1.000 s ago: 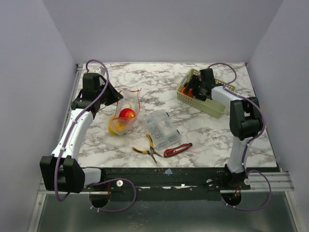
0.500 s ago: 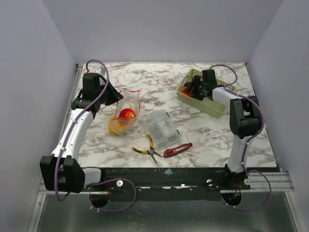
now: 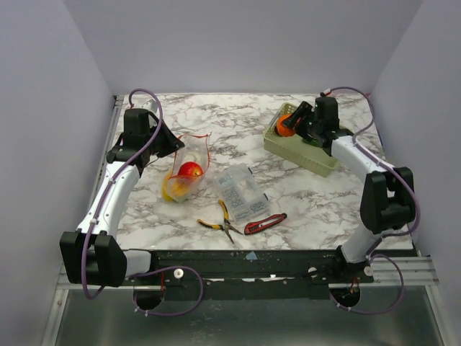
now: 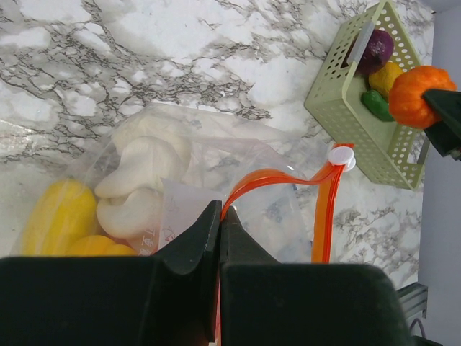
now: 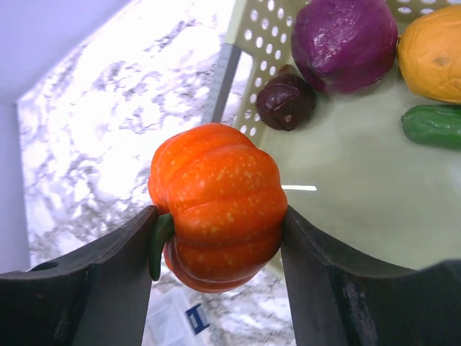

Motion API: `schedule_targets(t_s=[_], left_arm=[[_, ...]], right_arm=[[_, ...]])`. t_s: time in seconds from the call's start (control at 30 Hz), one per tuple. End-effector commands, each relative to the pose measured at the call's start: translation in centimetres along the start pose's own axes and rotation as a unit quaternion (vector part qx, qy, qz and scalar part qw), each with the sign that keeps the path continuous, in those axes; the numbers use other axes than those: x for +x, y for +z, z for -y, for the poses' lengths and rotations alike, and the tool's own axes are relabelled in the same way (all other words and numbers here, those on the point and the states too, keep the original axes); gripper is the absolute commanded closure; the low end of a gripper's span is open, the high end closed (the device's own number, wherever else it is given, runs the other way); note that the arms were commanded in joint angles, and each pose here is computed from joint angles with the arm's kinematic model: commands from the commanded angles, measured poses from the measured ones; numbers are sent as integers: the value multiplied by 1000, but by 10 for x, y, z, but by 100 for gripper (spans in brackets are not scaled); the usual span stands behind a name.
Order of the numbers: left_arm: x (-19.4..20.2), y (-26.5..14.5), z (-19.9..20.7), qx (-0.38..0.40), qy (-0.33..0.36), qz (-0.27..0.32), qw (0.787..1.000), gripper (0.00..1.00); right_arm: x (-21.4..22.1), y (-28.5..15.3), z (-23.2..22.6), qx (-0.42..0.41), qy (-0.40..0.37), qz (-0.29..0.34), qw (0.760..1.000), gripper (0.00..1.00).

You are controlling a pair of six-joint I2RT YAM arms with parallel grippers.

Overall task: Place the food in the zip-top bag and seal the zipper
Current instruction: Pick up the fake vegetable from the bin, then place the fake vegetable in the zipper food storage bag.

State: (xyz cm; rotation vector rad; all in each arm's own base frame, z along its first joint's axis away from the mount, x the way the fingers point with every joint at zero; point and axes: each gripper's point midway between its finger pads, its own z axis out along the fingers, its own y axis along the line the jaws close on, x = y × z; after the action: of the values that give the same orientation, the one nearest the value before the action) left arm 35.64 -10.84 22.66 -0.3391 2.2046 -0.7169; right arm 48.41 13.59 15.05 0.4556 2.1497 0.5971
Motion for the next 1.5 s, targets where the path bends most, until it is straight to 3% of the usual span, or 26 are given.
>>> schedule_targets(t_s=[0.0,0.3,0.57,0.77,1.0,1.3,1.4,1.47], left_arm=[[-6,-3,12,20,-1,3,1000,100],[-7,-4,12,19,0,8,1000,100],[-6,-2,10,15,-1,4,1000,100],[-6,-3,10,16,0,4,1000,100],[-9,-7,13,18,4,11,1000,100],[-11,-10,13,14,6,17,1000,100],[-12,-11,13,15,8,20,1000,100],[-12,-12,13,14,10,23,1000,100]], right_arm=[[-22,-33,-12,-21,11,57,998,76],[-4,-74,-105,-127,-17,70,989,82],[50,-106,-227,-210,-118,68,968,82],[89,-133,-286,-232,-201,96,947,81],[135,-121,-304,-171,-326,91,925,78],[160,-104,-295,-74,-392,111,910,75],[162,-97,-293,-49,-414,110,902,63],[164,-94,-290,-37,-420,110,900,46]])
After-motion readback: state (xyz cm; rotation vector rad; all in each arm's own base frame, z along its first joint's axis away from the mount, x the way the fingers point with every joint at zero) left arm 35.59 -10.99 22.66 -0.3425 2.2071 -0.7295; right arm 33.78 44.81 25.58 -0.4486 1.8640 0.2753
